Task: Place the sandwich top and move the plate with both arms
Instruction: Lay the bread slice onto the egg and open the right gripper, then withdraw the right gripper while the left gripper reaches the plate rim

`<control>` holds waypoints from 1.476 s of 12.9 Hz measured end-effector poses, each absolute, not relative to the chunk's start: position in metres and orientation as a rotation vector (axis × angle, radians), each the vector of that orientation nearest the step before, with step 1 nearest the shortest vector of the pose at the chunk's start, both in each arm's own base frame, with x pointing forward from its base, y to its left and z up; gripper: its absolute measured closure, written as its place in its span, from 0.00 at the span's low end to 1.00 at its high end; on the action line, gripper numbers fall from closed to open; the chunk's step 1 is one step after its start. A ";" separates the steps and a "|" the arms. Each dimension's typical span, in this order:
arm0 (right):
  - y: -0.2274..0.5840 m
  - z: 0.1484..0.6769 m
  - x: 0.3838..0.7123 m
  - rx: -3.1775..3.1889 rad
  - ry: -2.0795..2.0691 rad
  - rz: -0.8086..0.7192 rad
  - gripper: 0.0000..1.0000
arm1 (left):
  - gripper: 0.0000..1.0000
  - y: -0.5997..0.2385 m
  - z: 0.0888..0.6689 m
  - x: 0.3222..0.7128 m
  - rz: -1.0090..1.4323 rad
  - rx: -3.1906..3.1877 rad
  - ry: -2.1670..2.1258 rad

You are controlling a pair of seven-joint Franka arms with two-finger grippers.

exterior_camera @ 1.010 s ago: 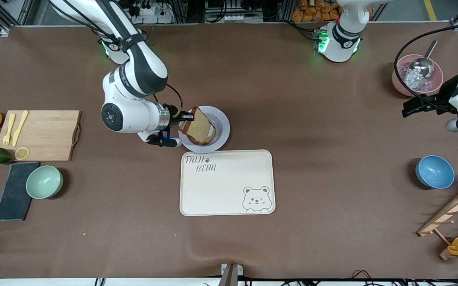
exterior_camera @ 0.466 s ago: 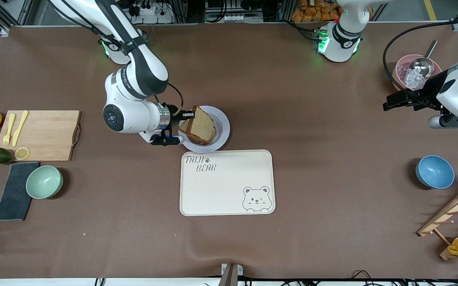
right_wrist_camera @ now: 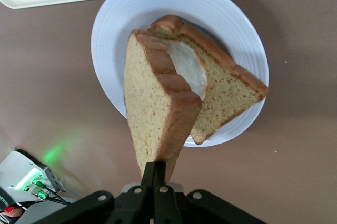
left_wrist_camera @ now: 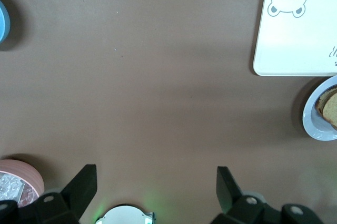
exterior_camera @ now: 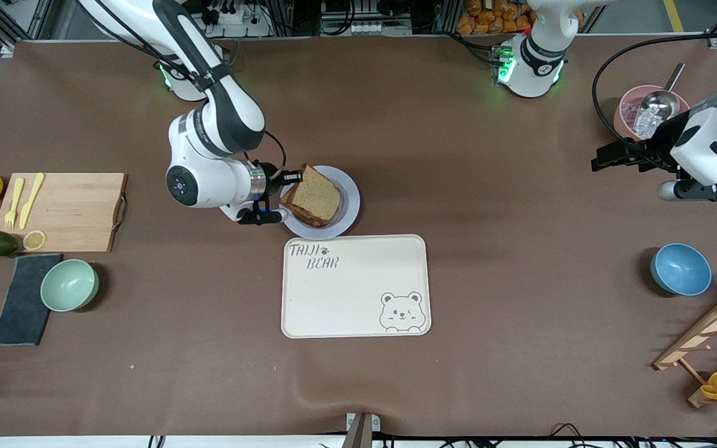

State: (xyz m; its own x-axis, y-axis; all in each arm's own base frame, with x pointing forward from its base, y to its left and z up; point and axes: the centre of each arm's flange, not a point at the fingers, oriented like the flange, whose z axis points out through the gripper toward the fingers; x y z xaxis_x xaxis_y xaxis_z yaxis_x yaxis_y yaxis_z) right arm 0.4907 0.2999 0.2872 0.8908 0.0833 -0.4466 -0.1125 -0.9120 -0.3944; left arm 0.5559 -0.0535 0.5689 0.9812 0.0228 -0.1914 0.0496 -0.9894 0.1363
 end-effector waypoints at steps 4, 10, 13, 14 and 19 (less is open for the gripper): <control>0.297 0.283 0.488 -2.644 0.014 0.660 0.67 | 0.00 -0.053 0.560 0.558 -0.311 2.983 0.056; 0.269 0.299 0.502 -2.734 -0.061 0.626 0.01 | 0.00 -0.054 0.551 0.558 -0.338 2.981 0.056; 0.224 0.329 0.526 -2.799 -0.059 0.584 0.00 | 0.00 -0.059 0.528 0.559 -0.379 2.928 0.067; 0.206 0.338 0.535 -2.822 -0.046 0.564 0.00 | 0.00 -0.065 0.513 0.563 -0.375 2.844 0.096; 0.094 0.357 0.566 -2.885 0.021 0.459 0.00 | 0.00 -0.088 0.393 0.558 -0.492 2.436 0.360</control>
State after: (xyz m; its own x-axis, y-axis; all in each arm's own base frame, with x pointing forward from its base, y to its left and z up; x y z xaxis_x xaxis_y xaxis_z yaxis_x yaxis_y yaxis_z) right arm 0.5658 0.0943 0.3567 0.9511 0.0201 -0.3082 -0.0486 -0.9757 -0.2136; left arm 0.5581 -0.0877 0.3927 0.8936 0.1356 -0.4280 0.3665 -0.7709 0.5210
